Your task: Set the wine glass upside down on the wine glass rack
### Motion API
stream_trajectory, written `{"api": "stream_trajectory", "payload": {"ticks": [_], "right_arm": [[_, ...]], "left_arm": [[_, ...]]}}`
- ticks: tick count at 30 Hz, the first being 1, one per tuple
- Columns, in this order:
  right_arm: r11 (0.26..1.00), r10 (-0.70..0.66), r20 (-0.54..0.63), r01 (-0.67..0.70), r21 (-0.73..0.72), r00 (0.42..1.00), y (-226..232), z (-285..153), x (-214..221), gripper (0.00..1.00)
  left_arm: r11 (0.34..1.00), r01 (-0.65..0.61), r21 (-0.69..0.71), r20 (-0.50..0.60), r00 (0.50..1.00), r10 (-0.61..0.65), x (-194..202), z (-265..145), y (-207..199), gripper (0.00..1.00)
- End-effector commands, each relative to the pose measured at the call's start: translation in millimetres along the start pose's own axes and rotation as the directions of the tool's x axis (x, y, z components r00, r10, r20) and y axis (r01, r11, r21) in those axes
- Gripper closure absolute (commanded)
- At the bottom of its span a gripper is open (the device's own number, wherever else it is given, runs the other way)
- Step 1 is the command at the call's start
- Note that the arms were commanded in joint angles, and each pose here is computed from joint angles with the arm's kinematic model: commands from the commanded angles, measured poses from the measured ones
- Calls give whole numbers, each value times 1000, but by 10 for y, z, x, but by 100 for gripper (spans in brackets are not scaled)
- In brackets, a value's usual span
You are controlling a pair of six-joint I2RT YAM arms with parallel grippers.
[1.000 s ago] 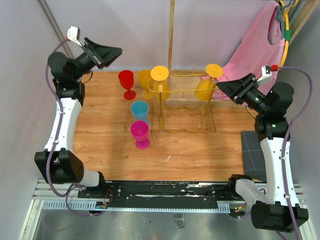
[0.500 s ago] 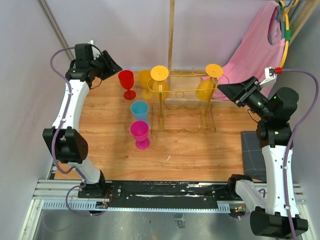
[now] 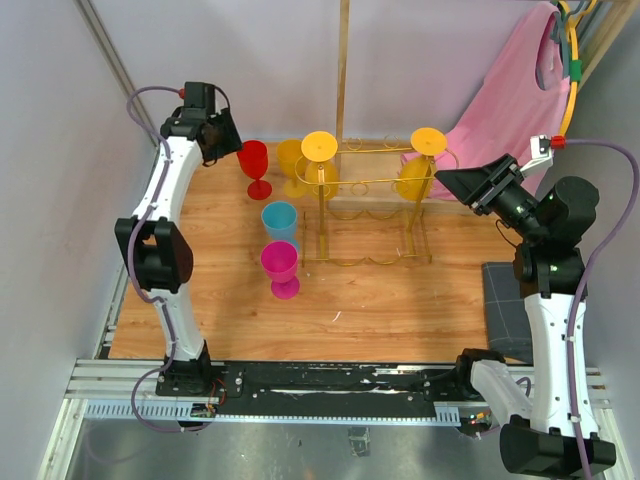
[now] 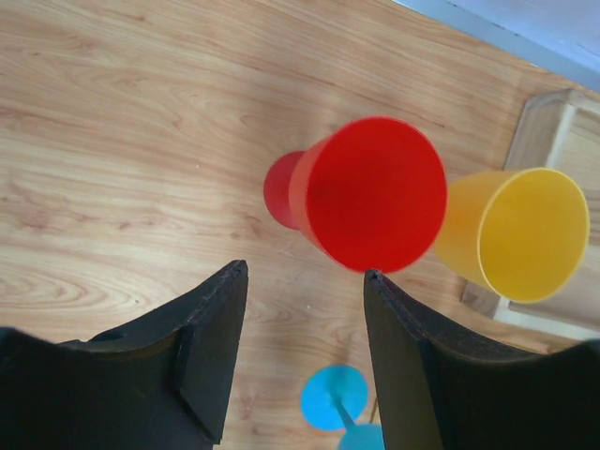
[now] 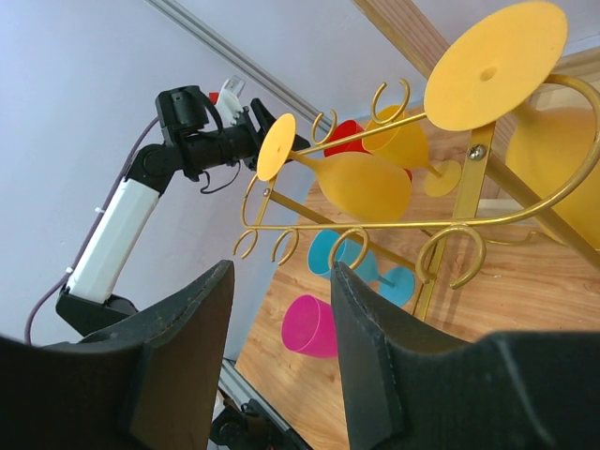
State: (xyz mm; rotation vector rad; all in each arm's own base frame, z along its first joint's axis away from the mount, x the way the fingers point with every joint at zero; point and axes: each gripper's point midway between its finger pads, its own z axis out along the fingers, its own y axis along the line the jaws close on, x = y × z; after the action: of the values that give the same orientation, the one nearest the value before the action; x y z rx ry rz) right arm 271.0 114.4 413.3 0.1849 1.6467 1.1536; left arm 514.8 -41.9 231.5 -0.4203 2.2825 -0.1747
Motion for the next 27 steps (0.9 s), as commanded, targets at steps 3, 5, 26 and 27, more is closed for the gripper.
{"api": "stream_trajectory", "payload": {"ticks": [3, 5, 26, 27], "right_arm": [[1000, -28, 13, 28, -4, 1000, 33, -27, -21, 53], [1000, -26, 10, 26, -2, 1000, 22, -24, -13, 53], [1000, -19, 7, 19, 9, 1000, 0, -25, -4, 53], [1000, -20, 8, 20, 8, 1000, 6, -26, -7, 53]], "left_arm": [[997, -26, -77, 35, 999, 29, -122, 145, 57, 44], [996, -25, -80, 35, 999, 28, -125, 197, 47, 44], [983, -98, -154, -14, 995, 97, 134, 580, -5, 48], [982, -99, -159, -17, 995, 97, 146, 589, 5, 51]]}}
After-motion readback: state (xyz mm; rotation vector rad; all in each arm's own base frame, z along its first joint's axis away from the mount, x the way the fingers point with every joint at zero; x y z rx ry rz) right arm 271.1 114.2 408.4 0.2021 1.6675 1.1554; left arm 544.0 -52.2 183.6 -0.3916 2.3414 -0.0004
